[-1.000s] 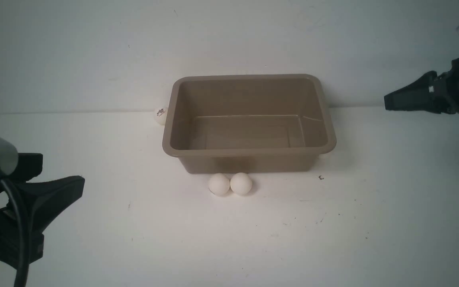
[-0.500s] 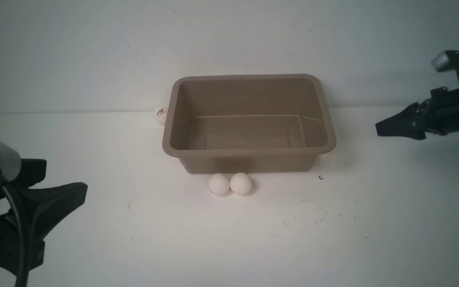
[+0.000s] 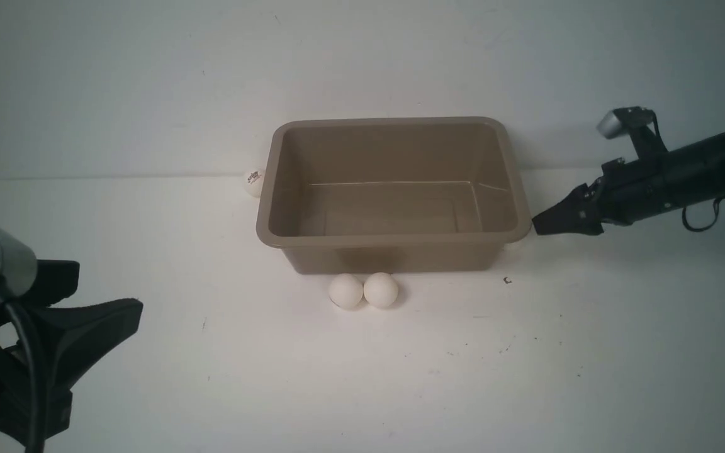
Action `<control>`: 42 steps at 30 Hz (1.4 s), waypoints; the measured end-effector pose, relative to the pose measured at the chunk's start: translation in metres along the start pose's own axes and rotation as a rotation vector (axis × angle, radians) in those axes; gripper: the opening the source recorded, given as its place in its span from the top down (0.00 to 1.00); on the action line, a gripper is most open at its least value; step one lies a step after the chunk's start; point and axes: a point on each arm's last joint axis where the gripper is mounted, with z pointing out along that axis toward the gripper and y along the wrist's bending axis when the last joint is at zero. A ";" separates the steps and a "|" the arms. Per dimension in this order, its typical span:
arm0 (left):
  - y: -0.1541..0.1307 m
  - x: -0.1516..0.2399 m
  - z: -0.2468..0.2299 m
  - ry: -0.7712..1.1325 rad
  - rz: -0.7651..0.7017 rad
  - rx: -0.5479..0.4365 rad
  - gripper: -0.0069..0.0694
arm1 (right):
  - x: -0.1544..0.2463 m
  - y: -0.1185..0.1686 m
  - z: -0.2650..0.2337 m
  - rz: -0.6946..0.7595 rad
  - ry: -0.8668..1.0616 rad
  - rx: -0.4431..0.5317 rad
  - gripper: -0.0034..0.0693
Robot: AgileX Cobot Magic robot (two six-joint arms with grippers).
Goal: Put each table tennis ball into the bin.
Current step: Use the right arm to clamp the table tennis ball closest to it
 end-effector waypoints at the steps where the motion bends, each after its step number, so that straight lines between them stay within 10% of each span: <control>1: 0.000 0.000 0.000 -0.001 -0.001 0.001 0.34 | -0.002 -0.001 0.001 0.002 -0.005 0.001 0.43; 28: -0.002 -0.002 0.000 -0.020 -0.018 0.019 0.34 | -0.031 0.006 -0.029 -0.093 0.021 -0.002 0.34; 42: -0.002 -0.002 0.000 -0.020 -0.001 0.017 0.34 | -0.108 0.146 -0.250 -0.357 -0.291 0.431 0.34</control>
